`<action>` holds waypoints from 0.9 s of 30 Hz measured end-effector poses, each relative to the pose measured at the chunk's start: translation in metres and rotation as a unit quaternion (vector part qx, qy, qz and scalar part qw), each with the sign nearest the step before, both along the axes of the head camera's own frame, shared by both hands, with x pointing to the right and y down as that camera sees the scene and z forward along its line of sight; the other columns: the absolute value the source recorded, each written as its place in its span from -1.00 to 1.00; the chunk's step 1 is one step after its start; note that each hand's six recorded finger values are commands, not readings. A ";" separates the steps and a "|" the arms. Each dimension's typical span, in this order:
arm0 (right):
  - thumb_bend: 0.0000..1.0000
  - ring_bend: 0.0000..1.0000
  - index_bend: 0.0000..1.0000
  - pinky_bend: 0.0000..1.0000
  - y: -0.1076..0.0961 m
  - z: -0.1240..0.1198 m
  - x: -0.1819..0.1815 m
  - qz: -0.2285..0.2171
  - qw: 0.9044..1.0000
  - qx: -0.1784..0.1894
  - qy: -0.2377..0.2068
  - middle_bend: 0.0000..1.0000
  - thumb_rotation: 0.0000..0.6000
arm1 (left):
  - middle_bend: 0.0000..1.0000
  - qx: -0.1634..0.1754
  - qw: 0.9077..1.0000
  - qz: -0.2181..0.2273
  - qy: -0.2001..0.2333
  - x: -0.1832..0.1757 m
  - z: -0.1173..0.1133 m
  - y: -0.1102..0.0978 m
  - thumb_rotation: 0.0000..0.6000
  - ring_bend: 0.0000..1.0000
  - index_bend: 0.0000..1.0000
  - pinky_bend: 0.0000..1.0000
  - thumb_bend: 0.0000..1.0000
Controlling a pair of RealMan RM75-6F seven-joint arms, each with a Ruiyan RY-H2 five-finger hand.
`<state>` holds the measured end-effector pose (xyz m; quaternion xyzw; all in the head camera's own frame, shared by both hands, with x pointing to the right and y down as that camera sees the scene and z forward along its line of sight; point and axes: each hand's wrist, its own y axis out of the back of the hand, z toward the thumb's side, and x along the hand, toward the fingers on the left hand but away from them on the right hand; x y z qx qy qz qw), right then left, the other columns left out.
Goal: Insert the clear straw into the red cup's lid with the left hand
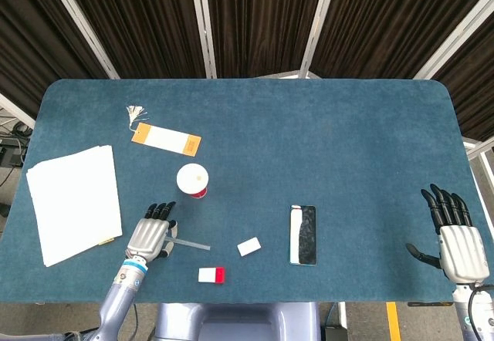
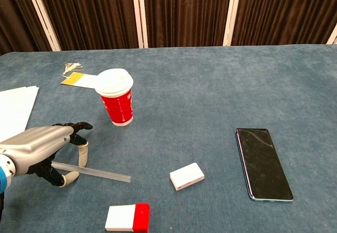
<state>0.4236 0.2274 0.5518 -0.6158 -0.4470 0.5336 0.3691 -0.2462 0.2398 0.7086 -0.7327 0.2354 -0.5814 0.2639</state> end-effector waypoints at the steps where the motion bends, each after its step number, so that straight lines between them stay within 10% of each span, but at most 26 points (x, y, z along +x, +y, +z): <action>1: -0.75 -1.00 -1.00 -1.00 0.000 0.000 0.000 0.000 1.000 0.000 0.000 -1.00 1.00 | -1.00 0.001 1.000 0.000 0.002 0.000 -0.001 0.000 1.00 -1.00 0.04 -1.00 -0.15; 18: -0.75 -1.00 -1.00 -1.00 0.000 0.000 0.000 0.000 1.000 0.000 0.000 -1.00 1.00 | -1.00 0.058 0.996 -0.040 0.056 -0.016 -0.045 -0.023 1.00 -1.00 0.07 -1.00 -0.15; 27: -0.75 -1.00 -1.00 -1.00 0.001 0.000 -0.001 -0.003 1.000 0.001 0.003 -1.00 1.00 | -1.00 0.105 0.978 -0.111 0.144 -0.028 -0.093 -0.050 1.00 -1.00 0.06 -1.00 -0.15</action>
